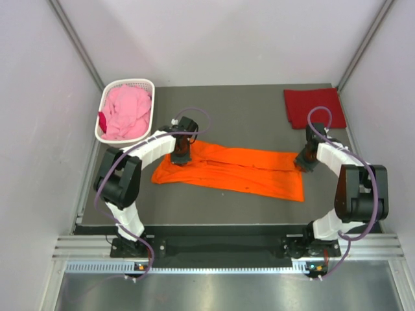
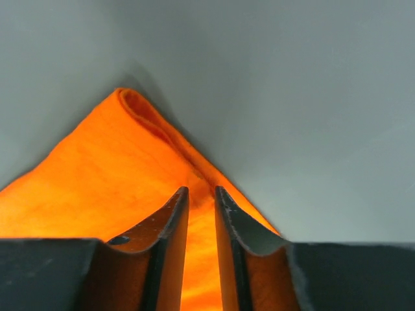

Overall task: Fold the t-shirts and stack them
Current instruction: Fold the tshirt

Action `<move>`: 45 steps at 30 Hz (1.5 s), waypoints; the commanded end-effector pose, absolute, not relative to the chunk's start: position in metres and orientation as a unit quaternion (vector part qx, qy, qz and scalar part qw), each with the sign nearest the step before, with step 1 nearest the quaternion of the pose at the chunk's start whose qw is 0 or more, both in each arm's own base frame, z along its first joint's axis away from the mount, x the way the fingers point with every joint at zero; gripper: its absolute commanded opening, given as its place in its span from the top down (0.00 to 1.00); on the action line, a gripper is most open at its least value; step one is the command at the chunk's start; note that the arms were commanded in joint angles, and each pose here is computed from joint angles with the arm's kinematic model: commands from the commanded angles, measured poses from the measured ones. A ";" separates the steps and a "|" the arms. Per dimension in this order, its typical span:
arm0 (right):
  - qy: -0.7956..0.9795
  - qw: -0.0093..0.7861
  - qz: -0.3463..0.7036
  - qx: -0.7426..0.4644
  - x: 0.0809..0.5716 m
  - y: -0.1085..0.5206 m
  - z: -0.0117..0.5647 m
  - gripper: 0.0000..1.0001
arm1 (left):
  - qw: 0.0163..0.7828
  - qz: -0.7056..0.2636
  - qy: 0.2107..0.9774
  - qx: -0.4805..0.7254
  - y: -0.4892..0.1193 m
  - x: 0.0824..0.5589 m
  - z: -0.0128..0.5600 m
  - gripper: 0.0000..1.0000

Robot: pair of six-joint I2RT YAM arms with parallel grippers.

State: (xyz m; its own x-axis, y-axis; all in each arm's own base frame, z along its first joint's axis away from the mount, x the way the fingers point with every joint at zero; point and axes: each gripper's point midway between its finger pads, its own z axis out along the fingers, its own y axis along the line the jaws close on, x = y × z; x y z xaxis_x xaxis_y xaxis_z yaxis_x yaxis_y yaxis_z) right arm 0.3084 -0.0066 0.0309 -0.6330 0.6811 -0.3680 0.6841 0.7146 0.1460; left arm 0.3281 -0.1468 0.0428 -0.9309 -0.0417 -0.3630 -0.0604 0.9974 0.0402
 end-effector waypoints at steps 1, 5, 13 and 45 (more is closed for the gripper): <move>0.895 0.214 -0.014 0.391 0.315 -0.014 0.024 0.77 | 0.208 0.017 0.977 -0.030 -0.150 0.334 0.059 1.00; 0.895 0.206 -0.022 0.395 0.312 -0.015 0.014 0.88 | 0.223 0.021 0.974 -0.031 -0.152 0.338 0.078 1.00; 0.885 0.232 -0.040 0.401 0.311 -0.026 0.021 1.00 | 0.233 0.053 0.971 -0.029 -0.146 0.323 0.083 1.00; 0.904 0.227 -0.044 0.361 0.300 -0.027 0.048 0.79 | 0.244 -0.007 0.970 -0.009 -0.152 0.358 0.118 0.67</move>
State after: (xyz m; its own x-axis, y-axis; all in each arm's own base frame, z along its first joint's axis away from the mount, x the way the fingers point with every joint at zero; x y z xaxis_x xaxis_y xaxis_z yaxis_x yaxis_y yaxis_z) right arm 0.2986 -0.0261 0.0386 -0.6317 0.6442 -0.4312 0.6898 0.7209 0.0665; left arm 0.3559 -0.1768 0.1190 -0.8781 0.0133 -0.4783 0.0259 0.9995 -0.0199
